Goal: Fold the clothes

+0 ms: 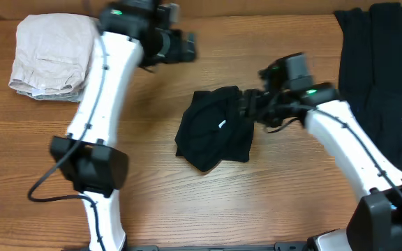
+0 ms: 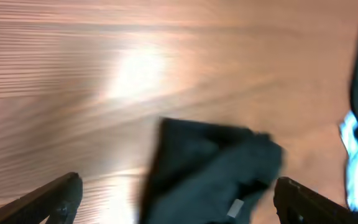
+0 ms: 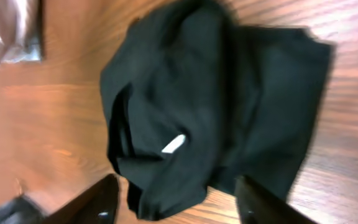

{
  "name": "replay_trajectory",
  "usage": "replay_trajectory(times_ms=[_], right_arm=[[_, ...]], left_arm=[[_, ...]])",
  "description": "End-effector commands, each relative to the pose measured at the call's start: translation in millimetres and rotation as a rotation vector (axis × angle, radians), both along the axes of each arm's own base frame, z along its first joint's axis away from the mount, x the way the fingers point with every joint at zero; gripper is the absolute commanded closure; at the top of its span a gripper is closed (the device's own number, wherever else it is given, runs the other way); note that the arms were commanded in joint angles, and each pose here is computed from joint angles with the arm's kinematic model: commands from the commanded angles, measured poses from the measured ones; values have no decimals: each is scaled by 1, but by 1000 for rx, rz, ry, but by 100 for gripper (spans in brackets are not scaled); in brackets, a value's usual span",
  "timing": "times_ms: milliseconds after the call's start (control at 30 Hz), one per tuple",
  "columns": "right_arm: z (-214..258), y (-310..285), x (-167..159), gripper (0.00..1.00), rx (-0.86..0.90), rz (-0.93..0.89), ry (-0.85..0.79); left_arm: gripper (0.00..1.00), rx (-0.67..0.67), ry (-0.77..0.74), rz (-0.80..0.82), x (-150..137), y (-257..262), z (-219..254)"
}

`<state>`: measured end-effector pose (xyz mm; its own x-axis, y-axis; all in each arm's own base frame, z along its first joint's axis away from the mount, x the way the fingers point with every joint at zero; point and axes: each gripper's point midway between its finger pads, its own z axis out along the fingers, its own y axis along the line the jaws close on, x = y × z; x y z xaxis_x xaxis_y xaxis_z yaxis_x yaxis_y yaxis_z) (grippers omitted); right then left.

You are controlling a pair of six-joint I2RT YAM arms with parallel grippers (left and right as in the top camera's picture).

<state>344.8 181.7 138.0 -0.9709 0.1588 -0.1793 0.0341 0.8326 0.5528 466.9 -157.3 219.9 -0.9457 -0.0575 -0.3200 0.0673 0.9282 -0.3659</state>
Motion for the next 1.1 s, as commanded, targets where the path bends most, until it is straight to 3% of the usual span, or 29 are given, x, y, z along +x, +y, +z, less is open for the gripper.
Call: replay_trajectory(times_ms=[0,167,433,533,733,933,1067], right_arm=[[-11,8,1,32,-169,-87,-39],[-30,31,-6,44,-233,-73,-35],[-82,50,-21,51,-282,0,82],[-78,48,-17,62,-280,-14,84],[-56,25,-9,96,-307,-64,122],[-1,-11,0,96,-327,-79,153],[5,-42,-4,96,-359,-82,203]], left_arm=[[0,11,-20,109,15,53,7],[0,17,-21,189,22,92,7],[0,88,-24,234,23,112,4],[0,92,-23,235,23,112,3],[0,106,-24,241,23,114,3],[0,111,-27,240,24,115,3],[0,134,-30,245,24,119,2]])
